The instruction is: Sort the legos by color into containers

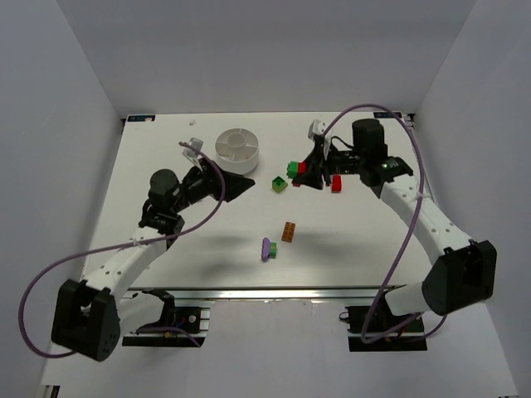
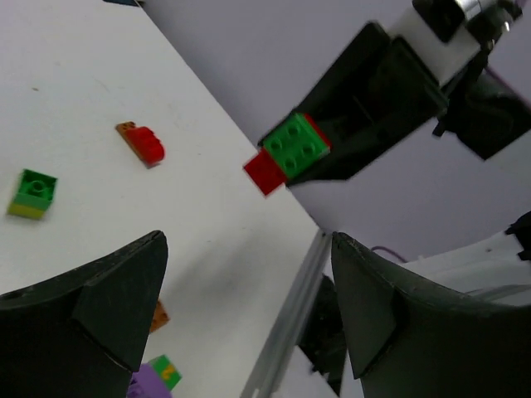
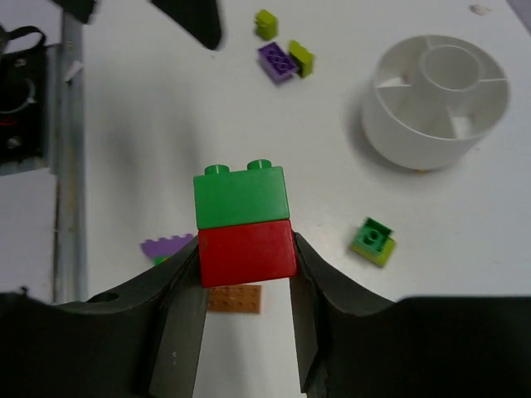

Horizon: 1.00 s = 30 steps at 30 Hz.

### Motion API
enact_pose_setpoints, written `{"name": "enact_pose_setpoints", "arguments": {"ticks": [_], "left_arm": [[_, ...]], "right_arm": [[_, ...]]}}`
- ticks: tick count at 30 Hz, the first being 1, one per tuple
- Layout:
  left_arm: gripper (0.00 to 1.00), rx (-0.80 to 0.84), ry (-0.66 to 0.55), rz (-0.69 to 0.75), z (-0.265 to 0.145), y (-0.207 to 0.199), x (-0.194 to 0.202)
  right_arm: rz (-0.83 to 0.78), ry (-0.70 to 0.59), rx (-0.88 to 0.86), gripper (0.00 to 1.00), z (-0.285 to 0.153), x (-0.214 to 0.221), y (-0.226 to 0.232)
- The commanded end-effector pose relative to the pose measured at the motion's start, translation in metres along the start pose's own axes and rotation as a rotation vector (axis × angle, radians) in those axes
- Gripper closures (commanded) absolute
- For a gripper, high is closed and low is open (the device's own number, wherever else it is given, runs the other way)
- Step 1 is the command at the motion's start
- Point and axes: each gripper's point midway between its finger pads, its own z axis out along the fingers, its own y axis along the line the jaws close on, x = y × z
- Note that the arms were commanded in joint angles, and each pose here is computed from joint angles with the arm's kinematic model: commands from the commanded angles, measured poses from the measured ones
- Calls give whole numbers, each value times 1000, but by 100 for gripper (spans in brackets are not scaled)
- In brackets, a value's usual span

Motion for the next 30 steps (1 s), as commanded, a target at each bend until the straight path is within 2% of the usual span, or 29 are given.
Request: {"name": "enact_pose_setpoints", "arguments": {"ticks": [1,8,15,30], "left_arm": [[11,153,0,-125,24,-35,-23],[11,199,95,-216,61,-28,-13],[13,233,140,-317,55,-20,17],[19,199,172,-302,53,-15,25]], "right_arm": [[-1,-122,-38,100,3,-31,29],[-73,-156,80,100,15,-23,40],[-135,-114,211,100,35,5,39],[-180,-135,291,100,49,12,44]]}}
